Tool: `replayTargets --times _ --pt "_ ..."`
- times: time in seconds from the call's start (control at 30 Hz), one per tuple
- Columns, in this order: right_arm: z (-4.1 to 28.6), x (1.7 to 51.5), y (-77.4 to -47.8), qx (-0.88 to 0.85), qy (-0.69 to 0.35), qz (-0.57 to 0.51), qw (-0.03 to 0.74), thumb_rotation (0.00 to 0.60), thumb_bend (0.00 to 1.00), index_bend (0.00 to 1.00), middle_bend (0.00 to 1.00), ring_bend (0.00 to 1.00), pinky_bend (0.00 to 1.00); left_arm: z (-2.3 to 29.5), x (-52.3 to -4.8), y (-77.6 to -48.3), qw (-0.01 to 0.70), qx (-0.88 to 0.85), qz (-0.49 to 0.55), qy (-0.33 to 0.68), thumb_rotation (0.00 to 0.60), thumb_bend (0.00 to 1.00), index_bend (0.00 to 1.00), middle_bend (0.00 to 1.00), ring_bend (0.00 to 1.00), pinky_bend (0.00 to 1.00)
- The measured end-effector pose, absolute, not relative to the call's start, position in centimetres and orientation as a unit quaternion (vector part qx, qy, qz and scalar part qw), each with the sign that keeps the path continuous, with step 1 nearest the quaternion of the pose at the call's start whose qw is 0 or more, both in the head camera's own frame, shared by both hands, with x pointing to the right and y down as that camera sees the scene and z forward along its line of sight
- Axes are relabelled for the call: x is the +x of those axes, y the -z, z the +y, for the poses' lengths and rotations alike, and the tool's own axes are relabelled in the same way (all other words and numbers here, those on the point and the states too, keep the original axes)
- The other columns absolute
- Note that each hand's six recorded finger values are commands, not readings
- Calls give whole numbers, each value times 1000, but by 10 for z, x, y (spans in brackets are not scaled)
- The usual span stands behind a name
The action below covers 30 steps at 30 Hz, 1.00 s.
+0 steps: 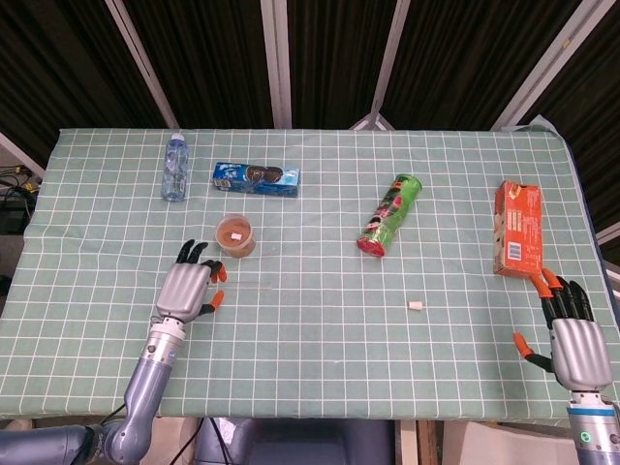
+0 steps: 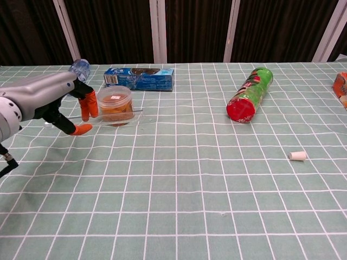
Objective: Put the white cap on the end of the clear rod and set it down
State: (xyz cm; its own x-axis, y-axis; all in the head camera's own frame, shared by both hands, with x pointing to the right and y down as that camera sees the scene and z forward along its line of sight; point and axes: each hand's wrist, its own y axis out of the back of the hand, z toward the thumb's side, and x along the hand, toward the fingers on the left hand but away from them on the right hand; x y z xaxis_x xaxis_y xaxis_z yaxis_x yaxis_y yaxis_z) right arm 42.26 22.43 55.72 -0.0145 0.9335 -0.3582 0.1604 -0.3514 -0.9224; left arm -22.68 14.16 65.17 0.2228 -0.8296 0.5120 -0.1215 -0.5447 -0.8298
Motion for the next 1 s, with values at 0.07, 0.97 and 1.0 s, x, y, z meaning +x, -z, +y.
replayTargets --times 0.07,0.97,1.0 --pt "218 419 -560 -607 -556 -443 356 600 322 0 0 0 0 136 -225 -653 338 -709 340 517 600 638 587 498 109 0" --pt "178 325 -637 -663 -568 -339 351 600 322 379 168 24 0 84 -199 -616 370 -753 378 392 600 638 587 498 109 0" --pt "178 323 -641 -663 -569 -337 350 600 322 381 170 25 0 84 -199 -616 370 -753 378 392 600 637 587 498 109 0"
